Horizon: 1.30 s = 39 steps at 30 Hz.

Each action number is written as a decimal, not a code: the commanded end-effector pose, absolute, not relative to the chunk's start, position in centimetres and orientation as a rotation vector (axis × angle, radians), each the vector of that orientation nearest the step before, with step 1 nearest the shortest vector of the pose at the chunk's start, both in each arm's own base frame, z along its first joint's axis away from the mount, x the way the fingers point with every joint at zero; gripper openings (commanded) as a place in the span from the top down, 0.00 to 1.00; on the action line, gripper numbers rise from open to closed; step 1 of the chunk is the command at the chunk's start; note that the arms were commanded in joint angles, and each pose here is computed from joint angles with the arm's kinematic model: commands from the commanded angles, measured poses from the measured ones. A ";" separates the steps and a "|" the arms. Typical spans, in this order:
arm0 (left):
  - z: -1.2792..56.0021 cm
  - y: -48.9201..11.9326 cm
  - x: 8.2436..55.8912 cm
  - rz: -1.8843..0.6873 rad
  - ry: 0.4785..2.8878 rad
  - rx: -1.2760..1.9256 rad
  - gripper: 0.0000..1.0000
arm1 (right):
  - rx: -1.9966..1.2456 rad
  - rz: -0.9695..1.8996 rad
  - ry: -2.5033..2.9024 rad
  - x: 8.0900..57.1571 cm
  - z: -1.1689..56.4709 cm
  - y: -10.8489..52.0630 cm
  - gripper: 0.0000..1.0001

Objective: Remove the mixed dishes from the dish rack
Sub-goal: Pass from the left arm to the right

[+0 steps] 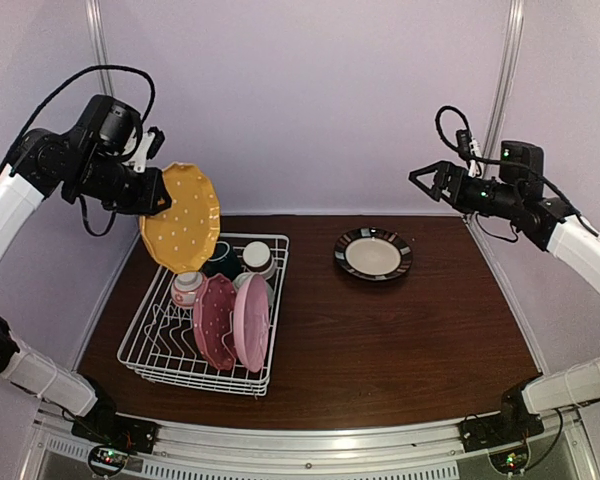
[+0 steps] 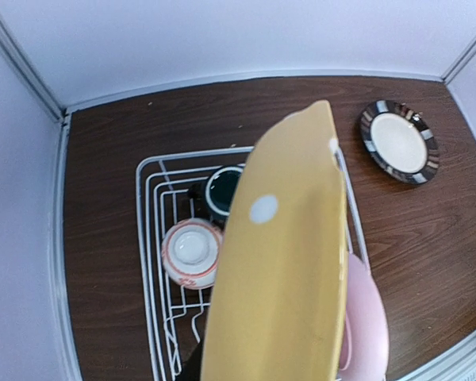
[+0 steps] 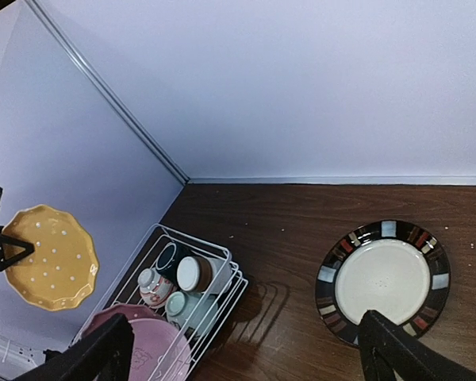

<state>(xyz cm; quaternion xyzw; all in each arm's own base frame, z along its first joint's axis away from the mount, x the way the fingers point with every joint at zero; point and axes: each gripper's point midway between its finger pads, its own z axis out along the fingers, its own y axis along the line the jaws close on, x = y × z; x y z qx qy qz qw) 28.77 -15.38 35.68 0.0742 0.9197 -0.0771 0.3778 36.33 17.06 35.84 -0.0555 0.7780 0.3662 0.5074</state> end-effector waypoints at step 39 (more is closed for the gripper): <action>44.1 -30.1 28.8 -1.221 1.774 0.491 1.00 | -0.435 1.514 1.822 27.7 34.6 39.4 0.51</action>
